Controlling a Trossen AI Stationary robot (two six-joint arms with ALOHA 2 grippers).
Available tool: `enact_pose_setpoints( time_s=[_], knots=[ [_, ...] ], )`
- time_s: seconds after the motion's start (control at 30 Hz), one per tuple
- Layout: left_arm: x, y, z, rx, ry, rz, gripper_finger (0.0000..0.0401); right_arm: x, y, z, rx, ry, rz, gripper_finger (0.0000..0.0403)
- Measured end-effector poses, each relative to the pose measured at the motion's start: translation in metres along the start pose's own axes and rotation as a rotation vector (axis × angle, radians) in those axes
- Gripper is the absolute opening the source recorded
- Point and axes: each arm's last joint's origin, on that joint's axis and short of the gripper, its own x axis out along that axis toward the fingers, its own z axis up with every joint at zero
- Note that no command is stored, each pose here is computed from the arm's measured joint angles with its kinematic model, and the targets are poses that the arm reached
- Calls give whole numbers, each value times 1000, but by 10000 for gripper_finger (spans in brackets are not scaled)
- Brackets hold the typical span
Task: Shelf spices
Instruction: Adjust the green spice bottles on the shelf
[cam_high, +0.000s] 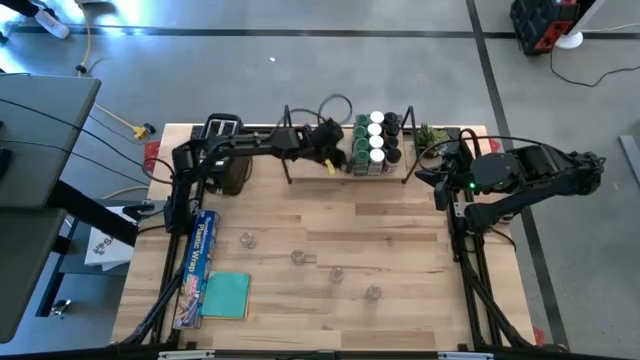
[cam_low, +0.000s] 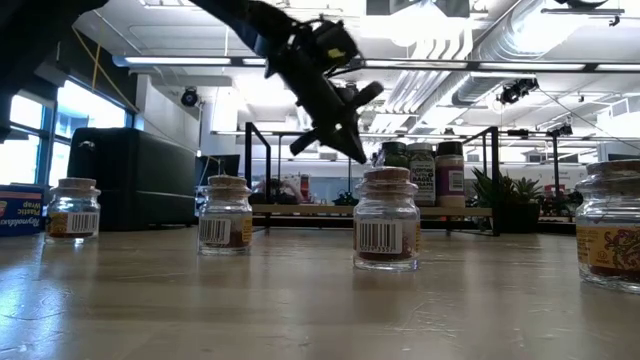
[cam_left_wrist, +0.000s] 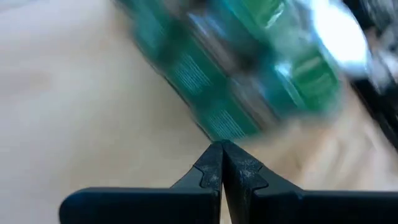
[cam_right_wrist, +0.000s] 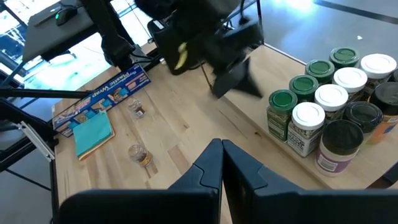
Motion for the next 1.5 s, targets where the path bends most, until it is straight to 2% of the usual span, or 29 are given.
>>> enact_pose_setpoints(
  time_s=[0.1, 0.27, 0.47, 0.63, 1.23, 1.5],
  knots=[
    [0, 16, 18, -43, -96, 32, 0, 0, 0, 0, 9, 3, 3, 4],
    [-2, 37, 42, -67, -196, 22, 0, 0, 0, 0, 18, 16, 19, 4],
    [-1, 44, 56, -74, -273, -30, 0, 0, 0, 0, 32, 17, 19, 4],
    [12, 39, 52, -72, -274, -92, 0, 0, 1, 0, 34, 16, 19, 4],
    [30, 38, 43, -69, -254, -92, 0, 0, 0, 0, 45, 7, 9, 4],
    [21, 39, 44, -53, -238, -58, 0, 0, 0, 0, 45, 7, 9, 4]
  ],
)
